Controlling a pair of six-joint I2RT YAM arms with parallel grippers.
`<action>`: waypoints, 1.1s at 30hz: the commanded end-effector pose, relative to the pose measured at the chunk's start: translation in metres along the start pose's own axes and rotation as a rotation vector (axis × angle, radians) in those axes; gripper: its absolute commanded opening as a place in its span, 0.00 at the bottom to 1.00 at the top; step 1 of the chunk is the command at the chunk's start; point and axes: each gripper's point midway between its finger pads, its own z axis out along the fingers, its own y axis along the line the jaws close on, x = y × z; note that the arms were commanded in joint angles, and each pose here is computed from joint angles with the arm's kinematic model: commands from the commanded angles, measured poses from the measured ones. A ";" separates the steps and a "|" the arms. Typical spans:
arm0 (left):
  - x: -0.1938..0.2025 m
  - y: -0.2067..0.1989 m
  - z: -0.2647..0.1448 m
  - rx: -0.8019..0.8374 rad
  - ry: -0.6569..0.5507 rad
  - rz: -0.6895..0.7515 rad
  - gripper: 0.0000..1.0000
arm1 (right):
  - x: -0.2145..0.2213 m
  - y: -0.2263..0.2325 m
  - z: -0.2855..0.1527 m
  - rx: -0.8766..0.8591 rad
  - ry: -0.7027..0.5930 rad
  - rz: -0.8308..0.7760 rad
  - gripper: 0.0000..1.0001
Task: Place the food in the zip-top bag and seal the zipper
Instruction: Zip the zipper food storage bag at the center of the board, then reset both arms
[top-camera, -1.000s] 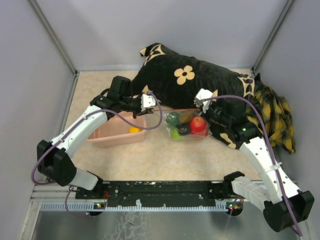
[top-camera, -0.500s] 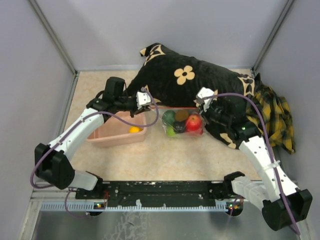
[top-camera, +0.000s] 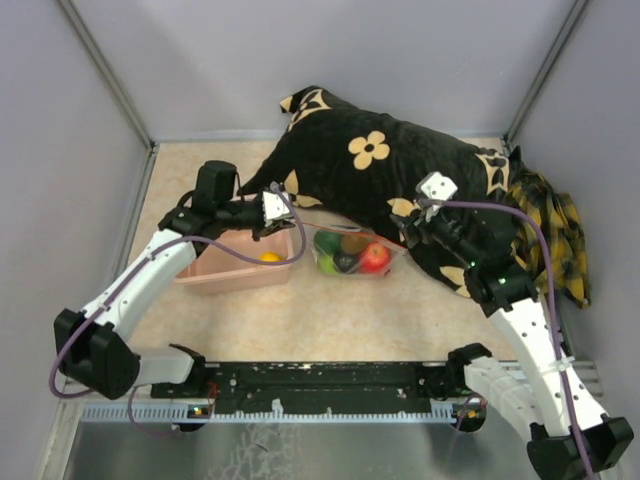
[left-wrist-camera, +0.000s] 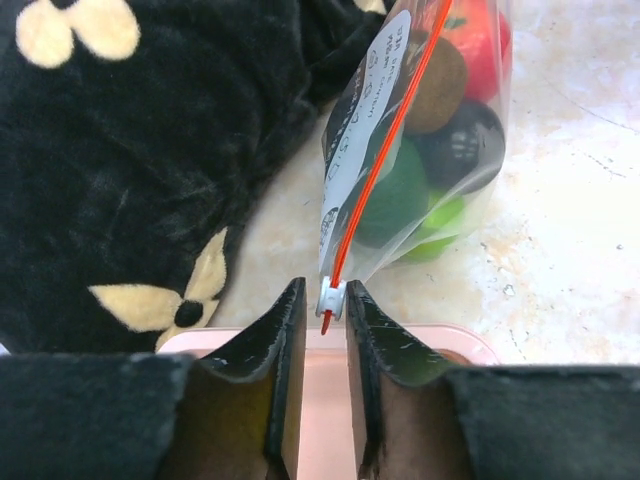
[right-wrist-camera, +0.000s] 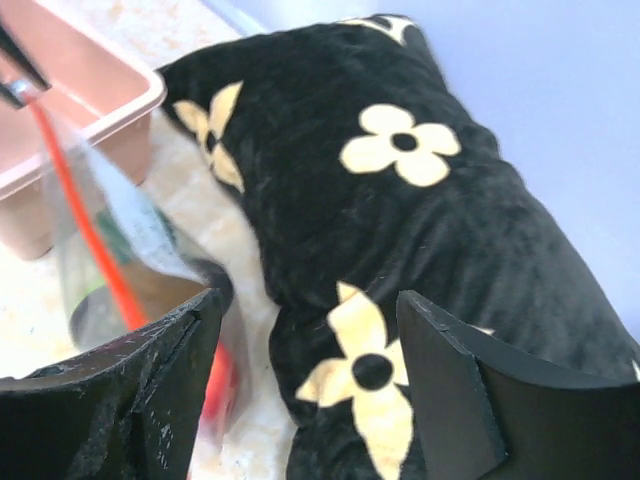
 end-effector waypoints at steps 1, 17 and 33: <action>-0.014 -0.012 -0.013 0.000 -0.052 0.009 0.35 | -0.028 -0.044 -0.012 0.265 -0.110 0.102 0.72; -0.055 0.064 -0.130 -0.807 -0.155 -0.343 1.00 | -0.019 -0.120 -0.090 0.885 -0.107 0.398 0.73; -0.093 0.066 -0.291 -1.460 -0.507 -0.390 1.00 | -0.056 -0.139 -0.129 1.021 -0.210 0.365 0.75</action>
